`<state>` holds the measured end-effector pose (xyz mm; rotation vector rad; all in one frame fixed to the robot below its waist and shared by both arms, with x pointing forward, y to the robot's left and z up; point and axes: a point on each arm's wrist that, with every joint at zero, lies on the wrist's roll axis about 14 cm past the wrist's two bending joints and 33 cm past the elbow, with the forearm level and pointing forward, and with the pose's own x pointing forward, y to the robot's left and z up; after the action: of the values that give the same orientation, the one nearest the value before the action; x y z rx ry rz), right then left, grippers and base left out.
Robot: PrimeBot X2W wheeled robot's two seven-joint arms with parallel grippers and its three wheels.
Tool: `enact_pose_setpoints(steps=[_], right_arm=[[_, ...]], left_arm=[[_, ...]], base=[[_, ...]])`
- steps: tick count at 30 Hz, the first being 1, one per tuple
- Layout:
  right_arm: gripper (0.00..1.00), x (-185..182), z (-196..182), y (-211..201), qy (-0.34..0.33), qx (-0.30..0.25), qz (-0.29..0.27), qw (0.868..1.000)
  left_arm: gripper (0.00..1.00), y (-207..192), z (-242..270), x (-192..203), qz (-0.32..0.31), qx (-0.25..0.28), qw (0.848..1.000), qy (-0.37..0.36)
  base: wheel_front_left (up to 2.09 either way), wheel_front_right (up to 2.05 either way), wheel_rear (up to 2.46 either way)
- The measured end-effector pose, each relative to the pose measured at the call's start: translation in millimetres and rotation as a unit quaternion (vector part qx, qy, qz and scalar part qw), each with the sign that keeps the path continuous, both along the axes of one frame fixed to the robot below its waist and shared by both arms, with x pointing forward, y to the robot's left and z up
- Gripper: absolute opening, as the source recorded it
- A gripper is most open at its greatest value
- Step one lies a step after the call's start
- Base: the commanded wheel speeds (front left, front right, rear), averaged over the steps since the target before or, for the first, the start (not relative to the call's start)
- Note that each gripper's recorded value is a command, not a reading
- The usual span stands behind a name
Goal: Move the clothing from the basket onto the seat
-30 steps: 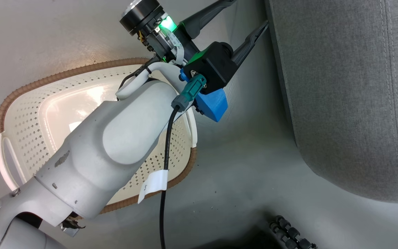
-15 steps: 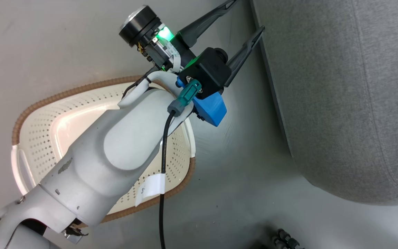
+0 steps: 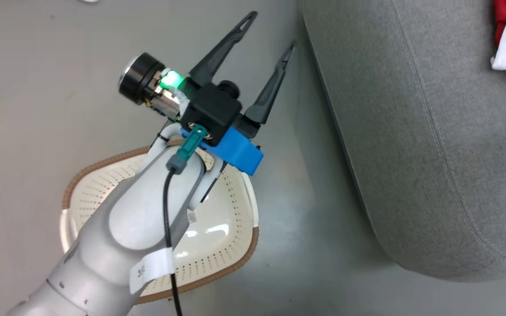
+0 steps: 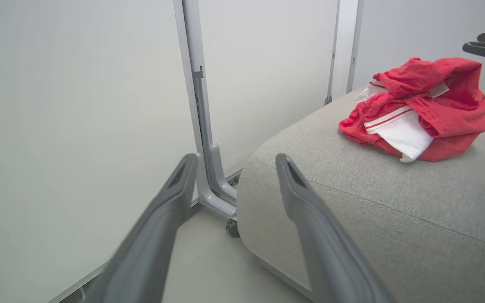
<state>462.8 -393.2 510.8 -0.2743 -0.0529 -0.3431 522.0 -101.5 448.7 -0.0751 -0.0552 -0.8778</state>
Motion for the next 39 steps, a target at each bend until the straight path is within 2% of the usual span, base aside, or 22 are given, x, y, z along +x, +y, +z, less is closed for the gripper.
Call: enact_pose_setpoints(steps=[10,20,30,39], right_arm=[[1.00,22.2,29.0,78.8,-0.054,0.029,0.109,0.992],[1.00,25.4,53.5,150.5,-0.091,0.061,0.196,0.974],[1.00,1.3,51.7,175.8,-0.090,0.096,0.216,0.967],[1.00,-25.1,31.4,180.3,-0.064,0.128,0.208,0.968]], left_arm=[[1.00,79.5,43.7,1.5,0.138,-0.020,0.990,-0.016],[1.00,163.6,73.4,-17.1,0.262,-0.020,0.964,-0.038],[1.00,222.2,80.5,-55.3,0.342,-0.018,0.939,-0.038],[1.00,236.7,74.3,-84.3,0.356,-0.025,0.934,-0.020]], base=[[0.00,0.00,0.00],[0.00,0.00,0.00],[0.00,0.00,0.00],[0.00,0.00,0.00]])
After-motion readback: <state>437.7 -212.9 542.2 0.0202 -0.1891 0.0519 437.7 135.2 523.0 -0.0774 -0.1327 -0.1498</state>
